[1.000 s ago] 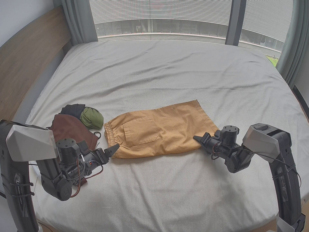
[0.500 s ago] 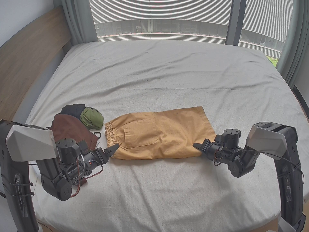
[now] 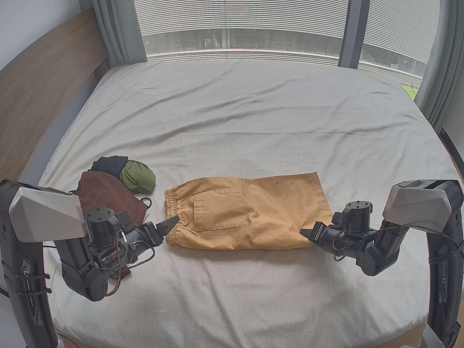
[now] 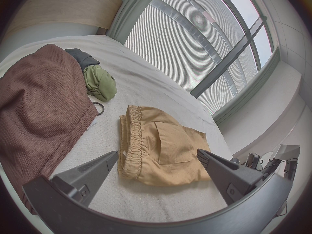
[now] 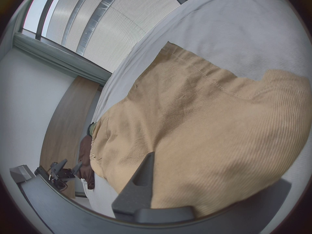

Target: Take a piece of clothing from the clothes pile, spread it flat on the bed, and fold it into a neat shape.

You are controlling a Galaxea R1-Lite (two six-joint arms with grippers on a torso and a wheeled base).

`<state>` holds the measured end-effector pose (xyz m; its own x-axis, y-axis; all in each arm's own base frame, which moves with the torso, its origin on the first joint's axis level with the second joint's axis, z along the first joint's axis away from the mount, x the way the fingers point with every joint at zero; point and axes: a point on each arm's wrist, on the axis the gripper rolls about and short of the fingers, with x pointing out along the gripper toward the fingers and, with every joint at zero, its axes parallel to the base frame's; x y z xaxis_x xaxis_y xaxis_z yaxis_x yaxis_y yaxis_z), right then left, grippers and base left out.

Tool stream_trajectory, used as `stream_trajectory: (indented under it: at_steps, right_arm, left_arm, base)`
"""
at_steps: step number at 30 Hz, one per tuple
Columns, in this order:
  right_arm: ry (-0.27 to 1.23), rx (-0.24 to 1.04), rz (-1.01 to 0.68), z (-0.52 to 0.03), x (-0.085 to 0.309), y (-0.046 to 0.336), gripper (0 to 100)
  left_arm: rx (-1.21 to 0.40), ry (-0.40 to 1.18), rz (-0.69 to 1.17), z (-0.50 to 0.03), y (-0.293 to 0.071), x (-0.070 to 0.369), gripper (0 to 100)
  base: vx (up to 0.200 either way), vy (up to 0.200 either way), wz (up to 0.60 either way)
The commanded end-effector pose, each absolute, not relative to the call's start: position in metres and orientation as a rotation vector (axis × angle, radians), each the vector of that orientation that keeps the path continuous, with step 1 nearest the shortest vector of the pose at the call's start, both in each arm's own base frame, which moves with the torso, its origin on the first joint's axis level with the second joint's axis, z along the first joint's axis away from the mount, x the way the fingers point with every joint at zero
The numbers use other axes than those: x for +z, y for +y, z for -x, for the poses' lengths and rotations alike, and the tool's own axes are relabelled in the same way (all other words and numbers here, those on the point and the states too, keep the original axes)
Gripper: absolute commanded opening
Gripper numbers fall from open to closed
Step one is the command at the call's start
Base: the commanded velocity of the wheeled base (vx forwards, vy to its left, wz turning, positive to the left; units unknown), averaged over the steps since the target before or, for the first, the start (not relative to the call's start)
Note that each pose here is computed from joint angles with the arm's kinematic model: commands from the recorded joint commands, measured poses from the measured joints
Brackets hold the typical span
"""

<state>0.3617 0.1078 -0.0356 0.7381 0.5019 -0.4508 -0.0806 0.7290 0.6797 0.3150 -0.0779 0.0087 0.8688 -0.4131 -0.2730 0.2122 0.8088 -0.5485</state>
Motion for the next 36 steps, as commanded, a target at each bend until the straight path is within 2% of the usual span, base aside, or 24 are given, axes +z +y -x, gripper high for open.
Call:
stream_trajectory:
  at_steps: [1, 18, 30, 31, 36]
  right_arm:
    - [0.681, 0.323, -0.668, -0.351, -0.033, 0.102, 0]
    - [0.793, 0.3, -0.596, -0.314, -0.053, 0.094, 0]
    - [0.778, 0.31, -0.577, -0.311, -0.053, 0.094, 0]
    - [0.778, 0.31, -0.577, -0.311, -0.053, 0.094, 100]
    - [0.826, 0.329, -0.557, -0.294, -0.048, 0.1, 100]
  left_arm:
    - [-0.344, 0.394, 0.532, -0.315, -0.078, 0.009, 100]
    - [-0.343, 0.397, 0.532, -0.315, -0.078, 0.009, 100]
    - [-0.364, 0.417, 0.53, -0.311, -0.085, 0.006, 100]
    - [-0.364, 0.417, 0.53, -0.311, -0.085, 0.006, 100]
    - [-0.369, 0.439, 0.571, -0.31, -0.091, 0.003, 100]
  base:
    - [0.0, 0.0, 0.0]
    - [0.0, 0.0, 0.0]
    - [0.0, 0.0, 0.0]
    - [0.0, 0.0, 0.0]
    - [0.0, 0.0, 0.0]
